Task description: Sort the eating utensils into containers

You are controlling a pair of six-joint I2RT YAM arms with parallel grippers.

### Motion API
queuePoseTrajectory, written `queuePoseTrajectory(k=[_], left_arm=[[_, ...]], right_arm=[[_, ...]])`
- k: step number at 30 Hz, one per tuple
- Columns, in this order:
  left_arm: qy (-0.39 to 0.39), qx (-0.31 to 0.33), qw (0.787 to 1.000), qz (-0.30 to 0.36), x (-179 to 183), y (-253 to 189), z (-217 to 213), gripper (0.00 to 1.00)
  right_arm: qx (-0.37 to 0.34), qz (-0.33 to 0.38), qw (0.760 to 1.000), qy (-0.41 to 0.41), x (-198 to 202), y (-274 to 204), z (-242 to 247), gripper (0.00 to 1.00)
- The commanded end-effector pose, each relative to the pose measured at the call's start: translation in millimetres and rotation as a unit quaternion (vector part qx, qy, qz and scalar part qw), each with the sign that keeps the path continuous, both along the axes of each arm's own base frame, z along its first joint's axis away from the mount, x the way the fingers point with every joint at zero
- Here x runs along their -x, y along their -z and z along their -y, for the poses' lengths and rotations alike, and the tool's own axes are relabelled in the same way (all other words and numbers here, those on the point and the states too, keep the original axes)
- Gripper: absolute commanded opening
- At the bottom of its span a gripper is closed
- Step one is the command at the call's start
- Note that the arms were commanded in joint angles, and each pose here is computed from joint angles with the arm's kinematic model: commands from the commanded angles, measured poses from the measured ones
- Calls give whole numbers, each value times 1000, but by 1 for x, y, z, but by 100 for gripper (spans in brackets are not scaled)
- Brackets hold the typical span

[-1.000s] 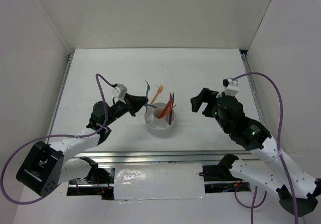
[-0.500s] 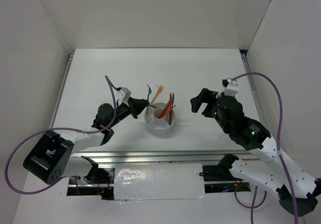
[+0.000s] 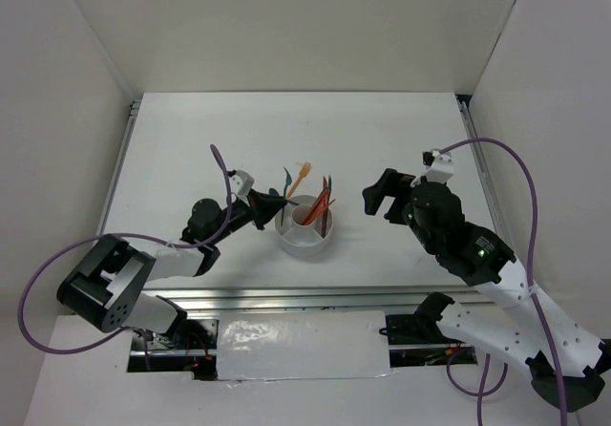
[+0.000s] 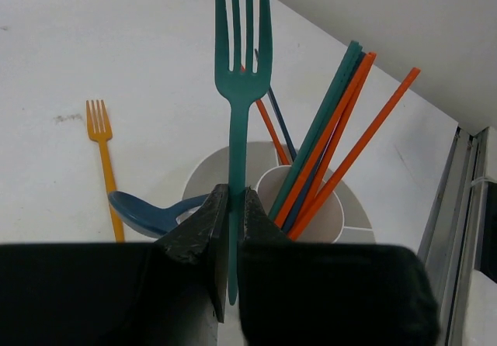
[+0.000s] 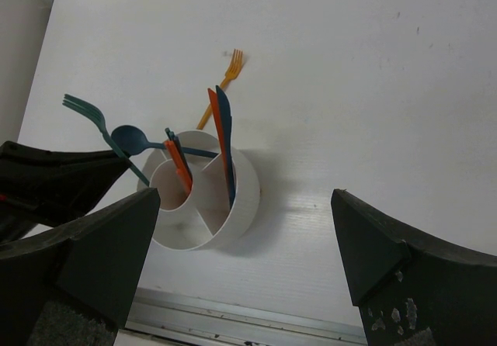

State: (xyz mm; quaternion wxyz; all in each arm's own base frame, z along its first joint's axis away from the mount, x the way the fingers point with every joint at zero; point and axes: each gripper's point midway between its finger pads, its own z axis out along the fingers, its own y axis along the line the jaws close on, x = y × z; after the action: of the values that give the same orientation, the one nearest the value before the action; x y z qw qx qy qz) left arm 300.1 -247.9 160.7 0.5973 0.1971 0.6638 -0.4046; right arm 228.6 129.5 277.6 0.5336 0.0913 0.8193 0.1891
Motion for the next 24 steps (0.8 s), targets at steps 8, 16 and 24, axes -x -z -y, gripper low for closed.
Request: queuePoseTrajectory(k=[8, 16, 24], left_arm=[[13, 7, 999, 49, 8, -25, 6, 42], [2, -2, 997, 71, 11, -56, 1, 50], [-121, -54, 991, 17, -18, -117, -50, 47]], right_arm=[[0, 6, 1000, 5, 0, -8, 3, 100], [-1, 3, 1000, -3, -1, -6, -1, 100], [25, -24, 998, -52, -22, -7, -38, 100]])
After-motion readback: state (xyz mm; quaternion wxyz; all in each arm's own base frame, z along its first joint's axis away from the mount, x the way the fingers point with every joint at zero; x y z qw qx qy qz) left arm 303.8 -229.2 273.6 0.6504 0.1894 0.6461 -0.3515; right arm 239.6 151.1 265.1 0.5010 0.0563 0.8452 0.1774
